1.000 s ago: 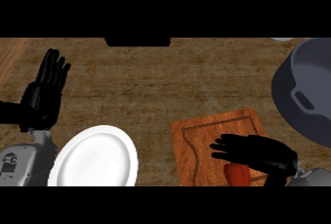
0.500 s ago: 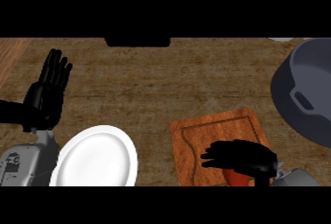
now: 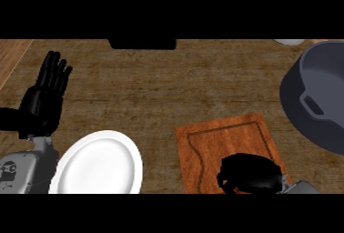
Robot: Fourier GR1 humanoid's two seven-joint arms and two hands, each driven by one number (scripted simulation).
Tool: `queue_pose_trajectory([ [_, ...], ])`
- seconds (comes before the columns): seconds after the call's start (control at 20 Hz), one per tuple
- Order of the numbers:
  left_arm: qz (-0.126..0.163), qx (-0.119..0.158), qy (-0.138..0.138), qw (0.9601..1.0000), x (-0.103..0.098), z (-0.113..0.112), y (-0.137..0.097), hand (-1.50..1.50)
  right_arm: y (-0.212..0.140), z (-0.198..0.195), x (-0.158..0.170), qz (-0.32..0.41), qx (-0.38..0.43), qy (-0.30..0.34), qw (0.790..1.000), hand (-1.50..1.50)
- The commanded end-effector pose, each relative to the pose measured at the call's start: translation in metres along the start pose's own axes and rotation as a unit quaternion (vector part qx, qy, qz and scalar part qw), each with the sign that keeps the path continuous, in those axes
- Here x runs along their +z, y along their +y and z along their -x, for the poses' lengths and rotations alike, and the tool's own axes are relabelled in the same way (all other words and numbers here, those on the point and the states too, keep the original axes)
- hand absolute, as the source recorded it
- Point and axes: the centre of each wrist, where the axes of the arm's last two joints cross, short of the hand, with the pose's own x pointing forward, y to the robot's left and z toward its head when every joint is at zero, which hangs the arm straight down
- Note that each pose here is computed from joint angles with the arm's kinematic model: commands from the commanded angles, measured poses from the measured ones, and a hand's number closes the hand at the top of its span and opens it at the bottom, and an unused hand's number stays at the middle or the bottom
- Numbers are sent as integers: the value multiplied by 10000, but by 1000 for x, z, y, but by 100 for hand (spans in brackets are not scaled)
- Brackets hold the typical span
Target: Pick the bell pepper from the cutting board and place it in the pot
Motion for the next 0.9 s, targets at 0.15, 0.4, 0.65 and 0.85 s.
queue_pose_trajectory([
  [0.15,49,-61,-10,10000,-3,-12,1,0,6,-24,-20,522,107,104,9985,150],
  [0.4,76,-19,24,10000,-8,-4,-9,0,-37,7,-1,1444,30,1428,9792,150],
  [0.65,-45,0,-77,10000,-9,-5,-3,0,-44,39,12,2396,-415,4164,8761,150],
  [0.85,1,-16,-52,10000,-8,-3,-6,0,-74,51,7,3288,-519,5499,7660,150],
])
